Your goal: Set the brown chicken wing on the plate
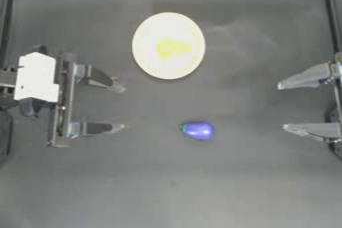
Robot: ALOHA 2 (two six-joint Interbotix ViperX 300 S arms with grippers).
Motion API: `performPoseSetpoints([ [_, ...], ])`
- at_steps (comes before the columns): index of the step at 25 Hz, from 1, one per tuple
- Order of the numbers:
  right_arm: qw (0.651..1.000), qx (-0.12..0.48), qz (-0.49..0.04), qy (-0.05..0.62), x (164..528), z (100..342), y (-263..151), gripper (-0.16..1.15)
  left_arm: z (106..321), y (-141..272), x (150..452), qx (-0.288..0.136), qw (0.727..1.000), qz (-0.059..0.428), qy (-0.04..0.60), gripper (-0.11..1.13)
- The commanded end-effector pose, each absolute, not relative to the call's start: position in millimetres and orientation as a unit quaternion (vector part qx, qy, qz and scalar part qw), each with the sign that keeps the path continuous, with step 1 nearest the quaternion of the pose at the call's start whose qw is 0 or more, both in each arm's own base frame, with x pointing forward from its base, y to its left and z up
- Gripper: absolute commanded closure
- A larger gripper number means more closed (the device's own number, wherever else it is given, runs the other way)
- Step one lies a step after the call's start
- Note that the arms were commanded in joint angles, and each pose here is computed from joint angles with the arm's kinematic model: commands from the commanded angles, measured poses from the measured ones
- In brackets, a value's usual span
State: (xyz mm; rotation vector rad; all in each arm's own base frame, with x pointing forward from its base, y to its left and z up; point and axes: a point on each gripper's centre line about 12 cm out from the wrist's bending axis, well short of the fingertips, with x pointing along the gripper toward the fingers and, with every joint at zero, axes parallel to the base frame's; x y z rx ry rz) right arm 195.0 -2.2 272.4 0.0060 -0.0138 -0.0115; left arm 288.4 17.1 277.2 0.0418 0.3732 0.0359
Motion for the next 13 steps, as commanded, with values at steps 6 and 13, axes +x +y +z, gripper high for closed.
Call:
performPoseSetpoints([
  [6, 1.000, 0.002, -0.006, -0.015, 196.4, 278.2, -2.2, 0.00, 283.3, 12.6, 270.5, 0.017, 0.989, 0.019, 0.148, 0.03],
  [13, 1.000, 0.003, -0.006, -0.015, 196.3, 277.5, -2.3, 0.00, 279.7, 8.0, 258.1, 0.014, 0.991, 0.016, 0.133, 0.03],
])
